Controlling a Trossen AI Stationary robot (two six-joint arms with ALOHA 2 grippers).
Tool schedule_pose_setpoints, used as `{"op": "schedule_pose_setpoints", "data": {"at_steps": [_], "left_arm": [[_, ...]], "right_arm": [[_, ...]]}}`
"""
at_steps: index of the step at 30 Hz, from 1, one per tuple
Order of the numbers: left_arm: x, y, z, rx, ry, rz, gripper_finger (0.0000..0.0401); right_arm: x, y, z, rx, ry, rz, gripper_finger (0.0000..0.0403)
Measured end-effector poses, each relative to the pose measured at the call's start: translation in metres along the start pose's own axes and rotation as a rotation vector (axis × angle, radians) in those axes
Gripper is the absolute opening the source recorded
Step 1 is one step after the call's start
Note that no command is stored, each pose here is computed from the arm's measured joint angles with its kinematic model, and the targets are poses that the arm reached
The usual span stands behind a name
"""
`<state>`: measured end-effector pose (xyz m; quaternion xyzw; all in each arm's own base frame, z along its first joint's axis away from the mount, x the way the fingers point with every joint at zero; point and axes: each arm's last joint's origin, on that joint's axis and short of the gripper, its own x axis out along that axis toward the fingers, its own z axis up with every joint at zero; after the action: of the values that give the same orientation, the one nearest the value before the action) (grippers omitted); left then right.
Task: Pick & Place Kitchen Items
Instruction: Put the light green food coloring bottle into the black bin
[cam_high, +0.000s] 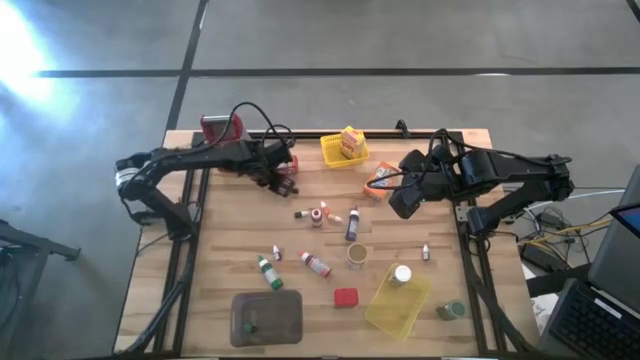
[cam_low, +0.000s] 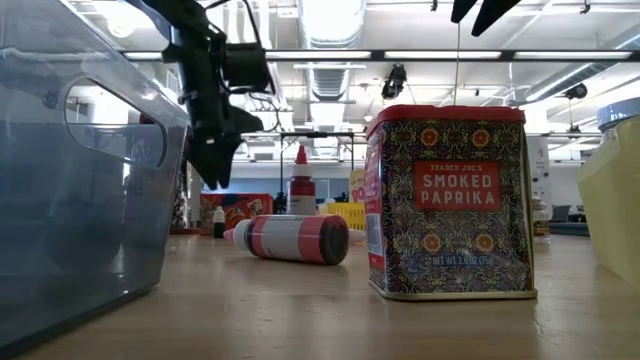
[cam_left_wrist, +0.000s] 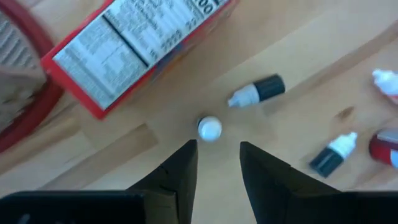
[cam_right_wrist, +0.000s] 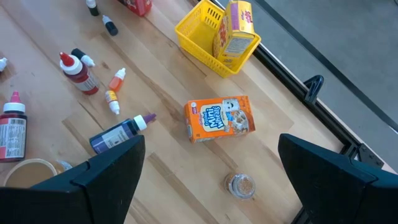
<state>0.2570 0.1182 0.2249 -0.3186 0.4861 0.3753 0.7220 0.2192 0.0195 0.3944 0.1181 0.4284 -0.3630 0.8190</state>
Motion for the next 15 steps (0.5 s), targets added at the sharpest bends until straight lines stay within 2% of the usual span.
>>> {"op": "schedule_pose_setpoints", "data": {"at_steps": [15], "left_arm": [[0.034, -0.002, 0.001, -0.047, 0.067, 0.012, 0.0119]], "right_arm": [[0.000, 0.000, 0.000, 0.000, 0.000, 0.001, 0.0364]]}}
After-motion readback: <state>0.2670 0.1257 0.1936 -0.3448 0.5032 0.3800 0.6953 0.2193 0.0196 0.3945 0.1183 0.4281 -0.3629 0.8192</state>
